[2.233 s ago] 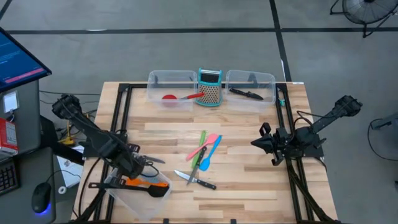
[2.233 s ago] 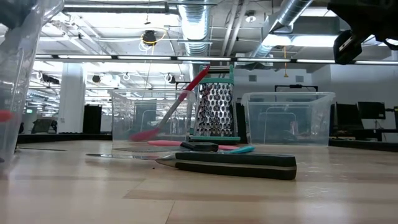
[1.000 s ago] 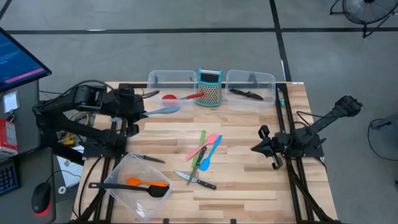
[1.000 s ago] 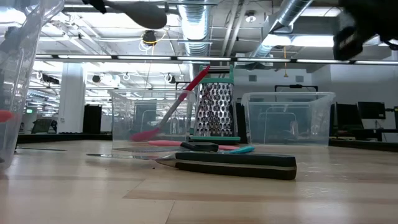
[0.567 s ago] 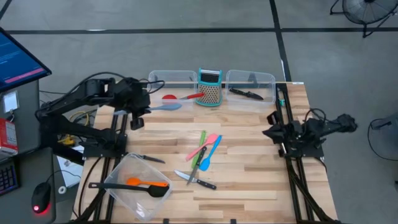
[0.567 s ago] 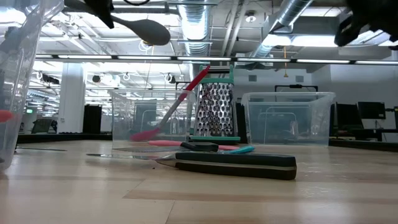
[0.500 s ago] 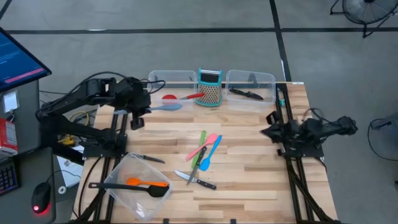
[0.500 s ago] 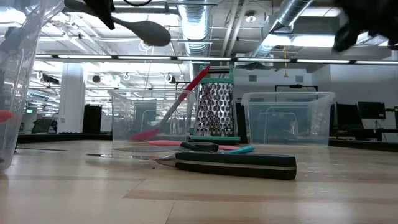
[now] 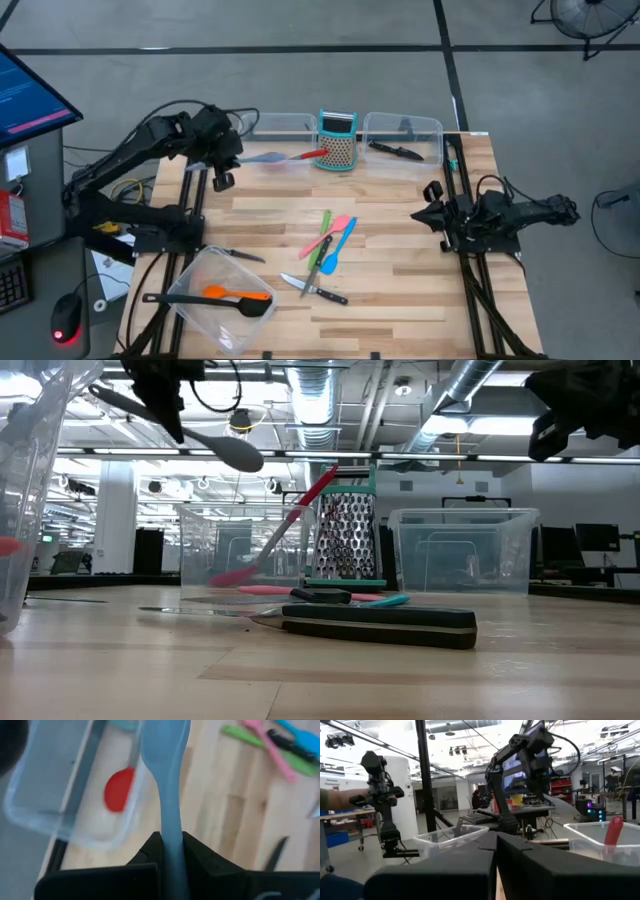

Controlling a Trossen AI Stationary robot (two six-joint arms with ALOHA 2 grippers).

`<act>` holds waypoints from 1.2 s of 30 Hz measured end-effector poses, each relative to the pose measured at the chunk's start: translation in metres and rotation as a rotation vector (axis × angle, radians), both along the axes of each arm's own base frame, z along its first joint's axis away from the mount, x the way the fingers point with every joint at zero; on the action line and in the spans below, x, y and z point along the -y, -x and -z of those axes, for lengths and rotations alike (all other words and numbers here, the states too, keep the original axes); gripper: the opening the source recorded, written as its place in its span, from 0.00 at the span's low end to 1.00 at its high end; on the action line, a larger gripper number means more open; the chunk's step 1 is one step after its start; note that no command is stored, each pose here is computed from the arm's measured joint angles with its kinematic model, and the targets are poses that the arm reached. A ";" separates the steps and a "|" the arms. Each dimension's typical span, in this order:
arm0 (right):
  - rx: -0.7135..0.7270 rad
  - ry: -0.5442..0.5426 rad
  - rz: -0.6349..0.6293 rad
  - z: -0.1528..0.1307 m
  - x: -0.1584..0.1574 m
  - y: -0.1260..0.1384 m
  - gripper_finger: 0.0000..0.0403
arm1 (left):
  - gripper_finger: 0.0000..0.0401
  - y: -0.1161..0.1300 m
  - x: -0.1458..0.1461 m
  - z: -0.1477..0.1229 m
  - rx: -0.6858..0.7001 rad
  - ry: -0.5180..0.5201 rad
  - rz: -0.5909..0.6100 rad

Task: Pick & Place Kitchen Items
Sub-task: Put the grey serving spoon from the bottom transparent bin to the top left transparent bin

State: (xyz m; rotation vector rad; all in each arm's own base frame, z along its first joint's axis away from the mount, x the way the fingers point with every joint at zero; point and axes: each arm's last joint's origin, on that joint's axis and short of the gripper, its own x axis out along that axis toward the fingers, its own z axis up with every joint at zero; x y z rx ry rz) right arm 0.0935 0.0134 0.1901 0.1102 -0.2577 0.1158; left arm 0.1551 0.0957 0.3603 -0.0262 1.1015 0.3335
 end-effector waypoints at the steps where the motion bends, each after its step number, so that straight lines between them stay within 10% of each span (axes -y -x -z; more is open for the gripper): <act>1: -0.001 0.000 0.000 0.000 0.000 0.000 0.00 | 0.05 0.002 -0.003 0.000 -0.006 -0.004 -0.009; 16: -0.004 0.004 0.000 0.000 0.000 0.000 0.00 | 0.05 -0.024 -0.073 0.046 -0.301 -0.055 -0.036; 36: -0.005 0.004 -0.001 0.001 0.000 0.000 0.00 | 0.05 -0.022 -0.091 0.055 -0.314 -0.044 -0.076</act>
